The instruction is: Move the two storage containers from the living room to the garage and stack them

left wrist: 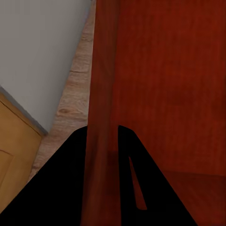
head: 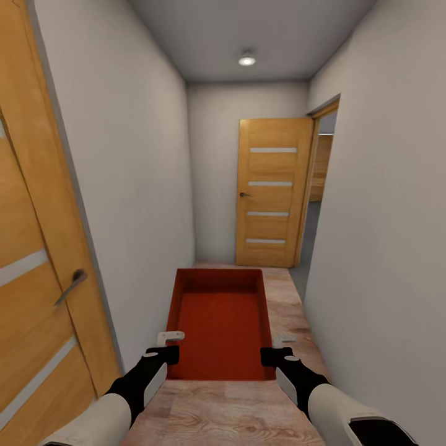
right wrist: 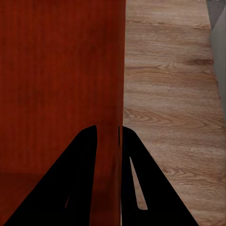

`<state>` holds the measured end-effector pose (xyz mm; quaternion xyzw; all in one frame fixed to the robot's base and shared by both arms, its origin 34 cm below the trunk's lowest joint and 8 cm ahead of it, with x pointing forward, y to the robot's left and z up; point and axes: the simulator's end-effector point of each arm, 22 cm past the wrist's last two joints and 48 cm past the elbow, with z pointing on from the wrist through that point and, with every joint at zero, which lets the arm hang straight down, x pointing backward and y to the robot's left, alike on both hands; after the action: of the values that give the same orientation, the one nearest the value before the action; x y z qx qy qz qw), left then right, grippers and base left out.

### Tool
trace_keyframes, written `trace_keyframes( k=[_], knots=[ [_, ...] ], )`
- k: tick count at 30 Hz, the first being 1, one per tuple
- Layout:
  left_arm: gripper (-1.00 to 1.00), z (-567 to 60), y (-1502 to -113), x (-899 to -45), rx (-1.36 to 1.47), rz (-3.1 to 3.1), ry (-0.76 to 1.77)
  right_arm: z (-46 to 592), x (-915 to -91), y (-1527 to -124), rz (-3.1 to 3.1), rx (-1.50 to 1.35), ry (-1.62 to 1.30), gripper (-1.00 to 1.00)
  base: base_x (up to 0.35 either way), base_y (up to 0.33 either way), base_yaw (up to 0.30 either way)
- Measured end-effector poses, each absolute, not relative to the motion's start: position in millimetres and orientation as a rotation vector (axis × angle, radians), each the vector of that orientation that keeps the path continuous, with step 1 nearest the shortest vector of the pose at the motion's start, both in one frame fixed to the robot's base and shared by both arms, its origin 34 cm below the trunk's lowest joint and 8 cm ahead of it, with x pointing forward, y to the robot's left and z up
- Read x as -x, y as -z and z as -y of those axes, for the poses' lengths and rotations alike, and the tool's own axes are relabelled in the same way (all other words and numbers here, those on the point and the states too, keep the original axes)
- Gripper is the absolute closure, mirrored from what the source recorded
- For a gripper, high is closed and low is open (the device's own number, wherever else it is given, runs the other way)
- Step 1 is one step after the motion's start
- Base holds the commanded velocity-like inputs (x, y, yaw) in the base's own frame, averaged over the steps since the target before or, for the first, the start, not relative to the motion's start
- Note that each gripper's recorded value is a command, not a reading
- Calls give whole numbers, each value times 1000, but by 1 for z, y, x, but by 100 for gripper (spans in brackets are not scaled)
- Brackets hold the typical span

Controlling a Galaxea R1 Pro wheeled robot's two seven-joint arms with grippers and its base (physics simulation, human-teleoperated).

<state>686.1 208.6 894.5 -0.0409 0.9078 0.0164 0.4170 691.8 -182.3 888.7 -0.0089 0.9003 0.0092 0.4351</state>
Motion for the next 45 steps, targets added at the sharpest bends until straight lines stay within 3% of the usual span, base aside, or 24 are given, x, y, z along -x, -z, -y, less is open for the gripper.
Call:
trace_keyframes(
  k=[45],
  knots=[
    [100, -209, -893, -685, 103, -2282, -39, 182, -691, -888, -2245, 24, -21, 100, 322, 0, -20]
  ],
)
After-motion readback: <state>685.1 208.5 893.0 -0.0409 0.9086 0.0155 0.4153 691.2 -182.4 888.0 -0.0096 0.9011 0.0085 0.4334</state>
